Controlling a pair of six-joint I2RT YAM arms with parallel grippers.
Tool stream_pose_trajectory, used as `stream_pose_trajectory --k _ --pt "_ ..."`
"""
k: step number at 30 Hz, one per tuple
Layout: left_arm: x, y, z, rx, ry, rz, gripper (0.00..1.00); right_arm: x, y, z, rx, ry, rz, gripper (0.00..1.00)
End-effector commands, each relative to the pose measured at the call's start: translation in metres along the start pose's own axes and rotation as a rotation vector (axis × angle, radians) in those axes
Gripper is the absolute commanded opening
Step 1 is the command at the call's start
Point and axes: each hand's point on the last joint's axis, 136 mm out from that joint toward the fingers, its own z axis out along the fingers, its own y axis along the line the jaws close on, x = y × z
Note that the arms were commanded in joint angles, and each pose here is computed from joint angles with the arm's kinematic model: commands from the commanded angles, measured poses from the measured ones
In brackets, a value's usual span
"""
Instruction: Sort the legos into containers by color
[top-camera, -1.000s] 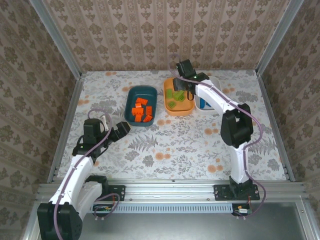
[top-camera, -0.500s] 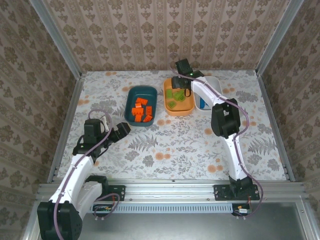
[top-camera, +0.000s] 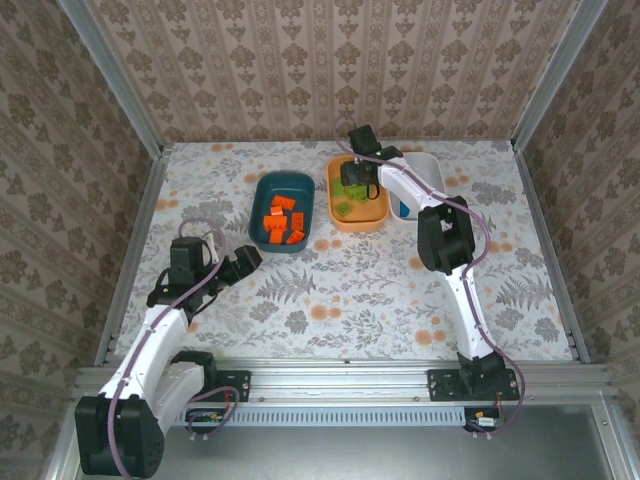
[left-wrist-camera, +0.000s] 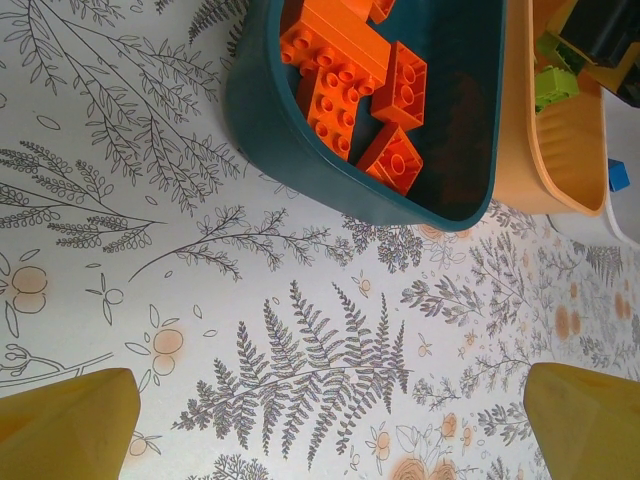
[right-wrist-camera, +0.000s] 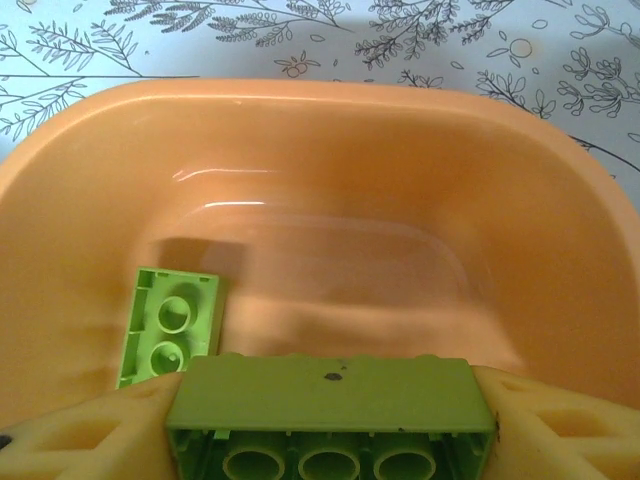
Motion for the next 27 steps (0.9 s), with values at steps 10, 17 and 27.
stream_pose_trajectory --k 10,17,27 --pt "-0.011 -0.008 -0.005 0.015 -0.031 0.023 1.00 -0.003 0.003 -0.004 -0.011 0.006 0.014 0.97" --pt "-0.012 -0.009 -0.007 0.017 -0.040 0.023 1.00 -0.014 0.005 -0.021 -0.027 -0.019 0.019 0.99" --pt "-0.009 -0.012 -0.016 0.023 -0.051 0.029 1.00 -0.025 0.019 -0.045 -0.113 -0.034 0.049 0.99"
